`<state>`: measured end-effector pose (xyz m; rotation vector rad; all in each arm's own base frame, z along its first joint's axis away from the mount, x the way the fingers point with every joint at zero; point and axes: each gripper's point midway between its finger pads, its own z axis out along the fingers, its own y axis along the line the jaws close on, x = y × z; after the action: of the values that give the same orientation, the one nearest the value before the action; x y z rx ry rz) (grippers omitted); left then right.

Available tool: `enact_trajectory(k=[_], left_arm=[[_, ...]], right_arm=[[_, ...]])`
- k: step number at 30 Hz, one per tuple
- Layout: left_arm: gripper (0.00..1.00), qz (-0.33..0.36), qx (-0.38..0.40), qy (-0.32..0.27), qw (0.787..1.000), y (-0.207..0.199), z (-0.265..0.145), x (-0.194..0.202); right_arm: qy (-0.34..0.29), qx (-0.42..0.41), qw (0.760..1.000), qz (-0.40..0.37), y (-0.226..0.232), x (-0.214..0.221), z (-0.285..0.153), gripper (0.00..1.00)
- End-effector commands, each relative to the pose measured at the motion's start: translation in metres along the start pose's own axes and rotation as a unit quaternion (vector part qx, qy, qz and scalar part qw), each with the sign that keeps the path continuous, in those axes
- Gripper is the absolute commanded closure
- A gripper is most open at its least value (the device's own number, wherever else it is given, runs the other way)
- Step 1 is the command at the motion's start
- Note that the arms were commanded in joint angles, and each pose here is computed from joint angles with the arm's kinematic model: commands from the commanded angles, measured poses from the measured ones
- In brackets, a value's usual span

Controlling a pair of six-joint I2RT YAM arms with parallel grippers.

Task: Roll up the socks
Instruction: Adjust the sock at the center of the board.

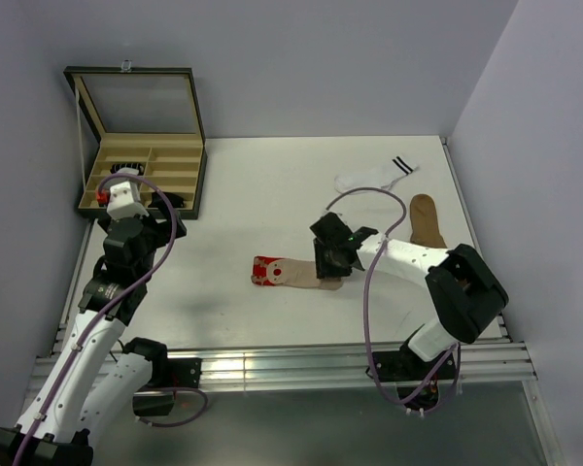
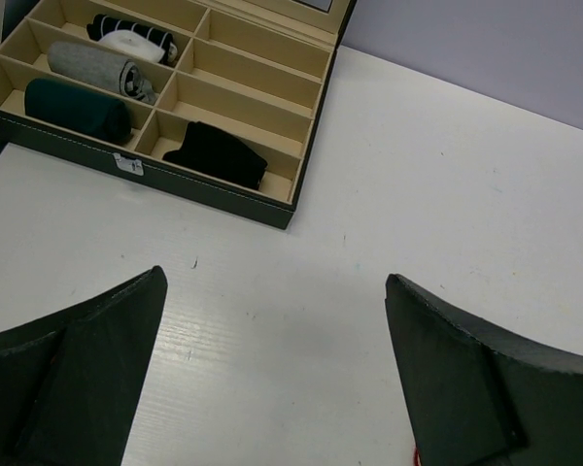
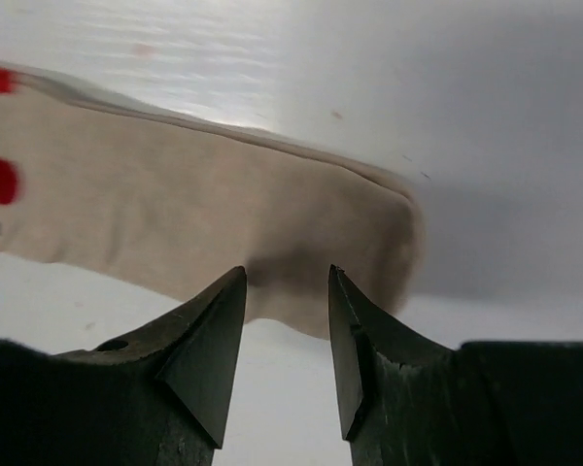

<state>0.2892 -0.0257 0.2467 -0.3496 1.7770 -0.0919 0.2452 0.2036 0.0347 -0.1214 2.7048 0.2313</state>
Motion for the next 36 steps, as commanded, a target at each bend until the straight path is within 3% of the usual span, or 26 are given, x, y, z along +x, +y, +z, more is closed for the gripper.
enact_trajectory(k=[1,5,10,14,20,23,28,36], left_arm=[[0.01,-0.014,-0.001,-0.024,1.000,-0.001,-0.001,-0.015],[0.01,-0.014,0.001,-0.024,1.000,-0.001,-0.001,-0.014],[0.00,-0.012,0.000,-0.026,1.000,-0.001,-0.002,-0.015],[0.01,-0.013,0.004,-0.026,1.000,-0.002,-0.003,-0.015],[0.01,-0.013,0.002,-0.027,1.000,-0.001,-0.003,-0.016],[0.01,-0.013,0.002,-0.027,1.000,-0.001,-0.003,-0.016],[0.01,-0.014,0.005,-0.028,0.999,-0.002,-0.004,-0.016],[0.01,-0.015,0.008,-0.028,0.999,-0.003,-0.004,-0.017]], right_arm=[[-0.036,0.022,0.996,0.075,-0.019,-0.011,-0.001,0.53],[-0.040,0.033,0.996,0.073,-0.035,-0.017,0.014,0.55],[-0.052,0.036,0.998,0.029,-0.049,-0.054,0.035,0.55],[-0.064,0.034,0.995,-0.064,-0.045,-0.111,0.047,0.55],[-0.129,0.017,0.983,-0.127,-0.017,-0.201,0.034,0.55],[-0.146,-0.008,0.980,-0.136,-0.002,-0.220,0.020,0.54],[-0.146,-0.004,0.986,-0.073,-0.004,-0.205,0.008,0.55],[-0.108,0.016,0.994,0.022,-0.034,-0.140,0.020,0.61]])
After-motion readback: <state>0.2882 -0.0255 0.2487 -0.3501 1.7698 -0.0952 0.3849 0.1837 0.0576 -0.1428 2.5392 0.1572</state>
